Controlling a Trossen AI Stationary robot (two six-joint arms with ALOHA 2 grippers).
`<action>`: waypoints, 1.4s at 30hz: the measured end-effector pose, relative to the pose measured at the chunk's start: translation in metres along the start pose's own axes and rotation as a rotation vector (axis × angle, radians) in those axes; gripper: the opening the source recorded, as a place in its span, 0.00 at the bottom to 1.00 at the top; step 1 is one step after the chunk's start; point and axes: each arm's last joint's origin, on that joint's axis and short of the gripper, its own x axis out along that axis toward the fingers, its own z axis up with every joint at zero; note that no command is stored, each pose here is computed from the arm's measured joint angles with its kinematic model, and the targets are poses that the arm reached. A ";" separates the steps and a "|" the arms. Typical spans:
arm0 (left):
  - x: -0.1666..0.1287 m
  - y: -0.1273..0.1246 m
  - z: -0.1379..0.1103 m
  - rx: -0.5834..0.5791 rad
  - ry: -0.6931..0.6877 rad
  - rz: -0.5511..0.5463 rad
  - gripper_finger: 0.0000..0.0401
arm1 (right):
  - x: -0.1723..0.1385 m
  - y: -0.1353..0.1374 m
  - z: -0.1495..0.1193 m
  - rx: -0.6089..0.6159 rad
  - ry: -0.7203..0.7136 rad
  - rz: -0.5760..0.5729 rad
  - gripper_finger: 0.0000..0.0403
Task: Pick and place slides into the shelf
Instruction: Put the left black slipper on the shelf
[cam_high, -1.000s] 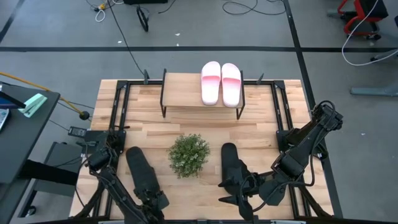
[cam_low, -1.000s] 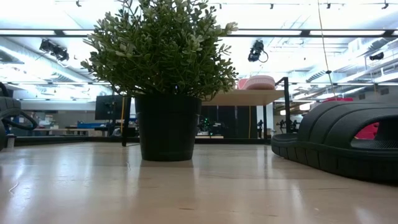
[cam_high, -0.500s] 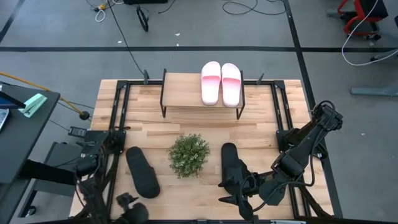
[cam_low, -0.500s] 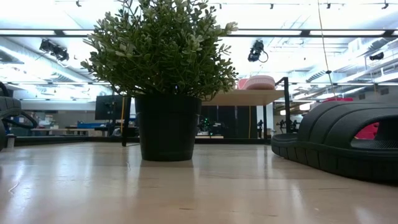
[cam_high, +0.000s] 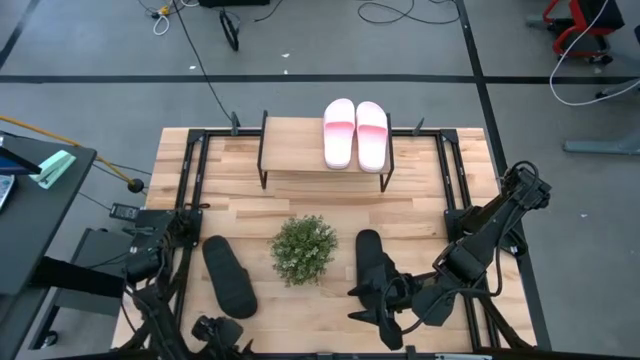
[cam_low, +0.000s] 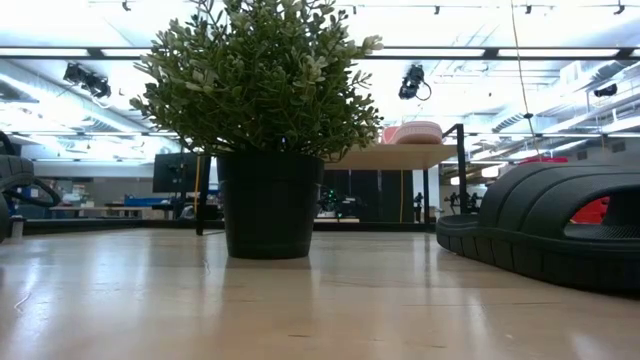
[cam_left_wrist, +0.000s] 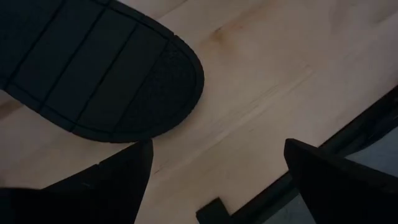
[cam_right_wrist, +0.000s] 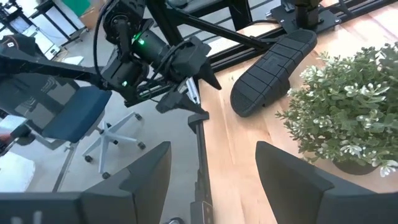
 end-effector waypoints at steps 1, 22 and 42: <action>0.001 -0.001 0.002 -0.006 0.009 0.007 0.91 | 0.000 0.000 0.000 0.000 0.000 0.000 0.60; 0.008 -0.008 0.067 0.405 0.121 0.139 0.88 | -0.001 0.002 -0.002 0.042 0.005 0.007 0.60; 0.025 -0.020 0.116 0.525 0.227 0.124 0.88 | -0.001 0.002 -0.002 0.050 0.006 0.008 0.60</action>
